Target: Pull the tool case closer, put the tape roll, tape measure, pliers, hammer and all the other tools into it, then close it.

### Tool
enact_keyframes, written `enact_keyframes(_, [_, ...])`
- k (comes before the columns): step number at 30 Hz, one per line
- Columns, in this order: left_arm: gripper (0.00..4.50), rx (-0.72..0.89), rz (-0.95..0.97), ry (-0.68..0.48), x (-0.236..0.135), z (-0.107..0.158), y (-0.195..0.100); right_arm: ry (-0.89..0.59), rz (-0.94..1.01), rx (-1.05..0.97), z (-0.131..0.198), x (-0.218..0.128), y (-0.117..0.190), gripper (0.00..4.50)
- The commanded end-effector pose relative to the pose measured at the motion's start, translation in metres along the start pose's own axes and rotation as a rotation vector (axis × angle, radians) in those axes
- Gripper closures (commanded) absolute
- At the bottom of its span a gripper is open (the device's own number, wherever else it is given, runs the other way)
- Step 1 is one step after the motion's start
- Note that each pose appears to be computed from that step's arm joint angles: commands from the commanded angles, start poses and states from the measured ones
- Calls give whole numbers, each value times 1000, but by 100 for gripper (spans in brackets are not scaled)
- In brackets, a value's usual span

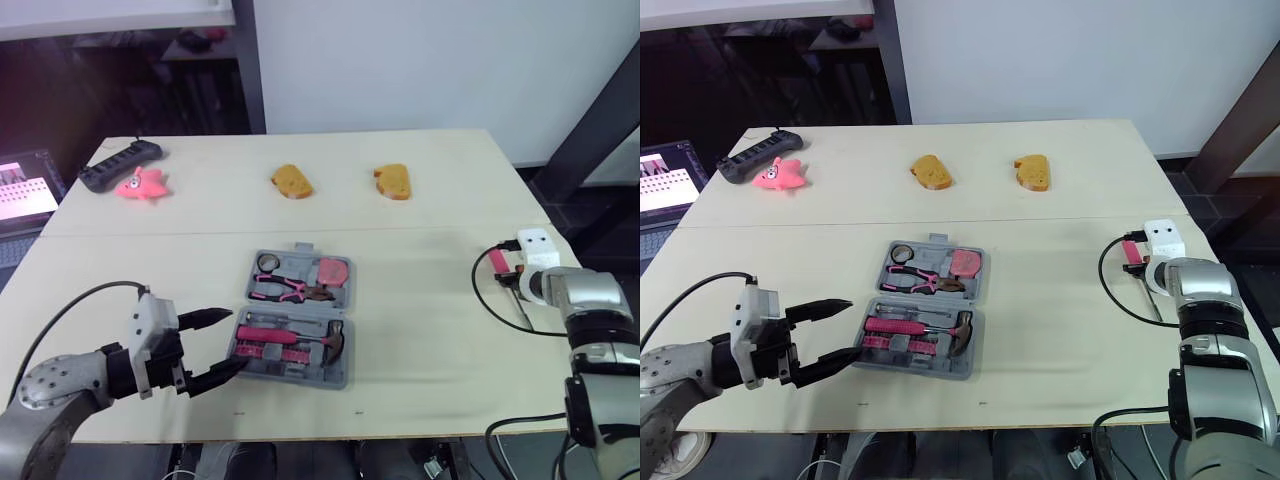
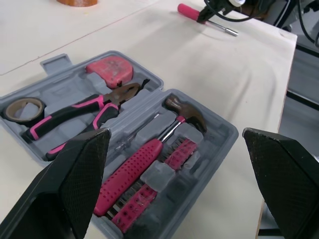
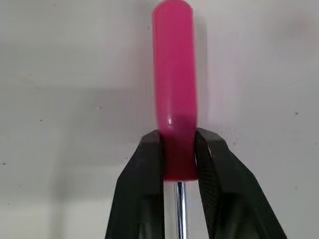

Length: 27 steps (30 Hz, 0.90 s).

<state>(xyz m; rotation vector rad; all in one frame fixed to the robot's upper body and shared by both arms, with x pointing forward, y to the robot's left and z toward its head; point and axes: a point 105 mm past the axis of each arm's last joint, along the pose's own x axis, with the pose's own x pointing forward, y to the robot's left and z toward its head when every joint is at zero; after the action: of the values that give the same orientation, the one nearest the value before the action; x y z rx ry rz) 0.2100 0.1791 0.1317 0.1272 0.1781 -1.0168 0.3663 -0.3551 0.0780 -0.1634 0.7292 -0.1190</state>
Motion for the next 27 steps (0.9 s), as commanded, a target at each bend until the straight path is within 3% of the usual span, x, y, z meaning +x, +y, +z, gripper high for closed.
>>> enact_keyframes(1, [0,28,-6,-14,-1,8,-2,-70,24,13,17,-8,0,413])
enact_keyframes(6, [0,24,3,-7,-4,8,1,-206,147,-12,45,-50,40,413])
enact_keyframes(14, [0,24,-12,3,-7,8,8,-226,312,8,12,-120,148,413])
enact_keyframes(19, [0,37,-53,24,-8,8,11,-216,291,46,-22,-130,186,413])
enact_keyframes(27, [0,62,-129,68,-8,5,12,-54,260,50,-77,-114,211,413])
